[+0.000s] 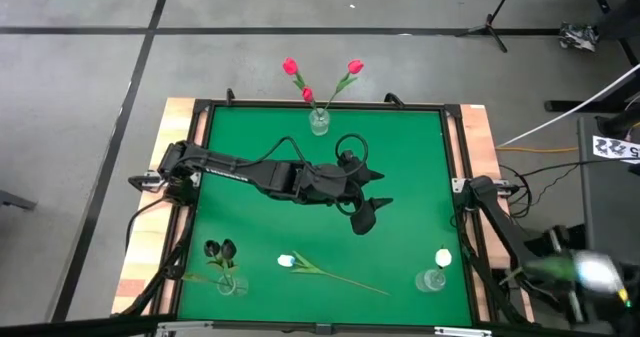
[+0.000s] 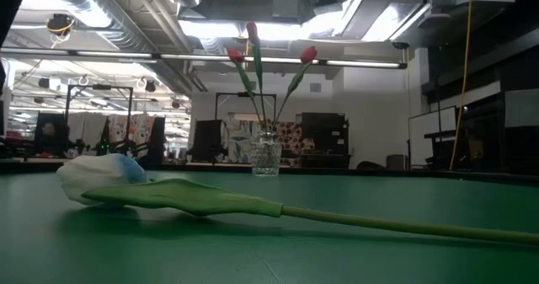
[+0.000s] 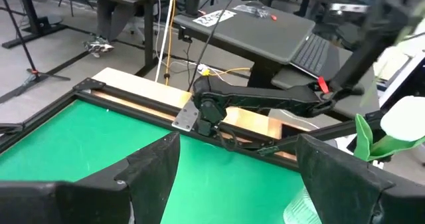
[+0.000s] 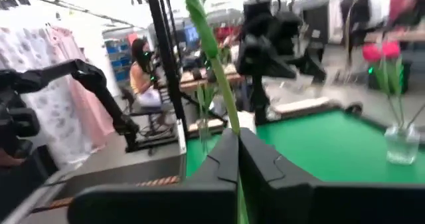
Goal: Sort flowers into vase by color
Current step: Put the top white flower into the bottom right transparent vase
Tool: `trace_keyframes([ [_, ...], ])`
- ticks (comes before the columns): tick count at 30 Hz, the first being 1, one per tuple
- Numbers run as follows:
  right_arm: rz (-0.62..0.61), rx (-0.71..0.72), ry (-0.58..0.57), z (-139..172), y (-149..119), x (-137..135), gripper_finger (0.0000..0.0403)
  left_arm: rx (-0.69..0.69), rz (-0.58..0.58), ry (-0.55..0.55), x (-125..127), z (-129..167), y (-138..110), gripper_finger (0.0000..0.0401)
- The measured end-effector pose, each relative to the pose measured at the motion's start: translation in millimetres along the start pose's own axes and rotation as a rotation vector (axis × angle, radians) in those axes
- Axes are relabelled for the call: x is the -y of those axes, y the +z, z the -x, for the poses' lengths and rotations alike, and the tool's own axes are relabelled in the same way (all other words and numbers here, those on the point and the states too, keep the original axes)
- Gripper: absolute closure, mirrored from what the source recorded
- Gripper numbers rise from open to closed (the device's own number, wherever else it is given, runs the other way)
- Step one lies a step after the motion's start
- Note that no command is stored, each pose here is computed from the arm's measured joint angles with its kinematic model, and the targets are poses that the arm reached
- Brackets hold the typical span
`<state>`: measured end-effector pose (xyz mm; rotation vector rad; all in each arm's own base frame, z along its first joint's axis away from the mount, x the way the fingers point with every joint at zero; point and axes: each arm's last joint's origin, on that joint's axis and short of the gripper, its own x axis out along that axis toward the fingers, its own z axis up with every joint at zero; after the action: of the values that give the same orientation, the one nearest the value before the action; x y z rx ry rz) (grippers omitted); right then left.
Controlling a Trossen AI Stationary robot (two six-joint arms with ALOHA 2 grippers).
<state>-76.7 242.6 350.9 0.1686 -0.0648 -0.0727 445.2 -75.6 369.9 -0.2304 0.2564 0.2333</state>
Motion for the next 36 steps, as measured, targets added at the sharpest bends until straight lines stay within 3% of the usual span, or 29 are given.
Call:
trace_keyframes([
  [8,-0.116,-0.174,0.134,8.4,7.0,80.9,0.0403,0.028,0.078,0.075,-2.2,0.1,0.7,0.0107],
  [13,0.039,-0.177,0.222,2.6,5.9,84.8,0.0403,0.045,0.141,0.111,-3.1,0.2,0.9,0.0107],
  [21,0.000,-0.195,0.403,-9.1,8.6,108.9,0.0403,0.065,0.177,0.150,-2.0,1.1,0.4,0.0107],
  [26,0.048,-0.201,0.486,-13.7,4.1,115.7,0.0403,0.071,0.189,0.164,-2.4,0.9,0.2,0.0107],
  [34,0.161,-0.206,0.344,-21.6,-2.3,113.0,0.0403,0.083,0.203,0.188,-3.4,0.9,0.5,0.0107],
  [36,0.170,-0.213,0.261,-23.8,-2.4,112.5,0.0403,0.088,0.212,0.196,-3.6,0.9,0.6,0.0107],
])
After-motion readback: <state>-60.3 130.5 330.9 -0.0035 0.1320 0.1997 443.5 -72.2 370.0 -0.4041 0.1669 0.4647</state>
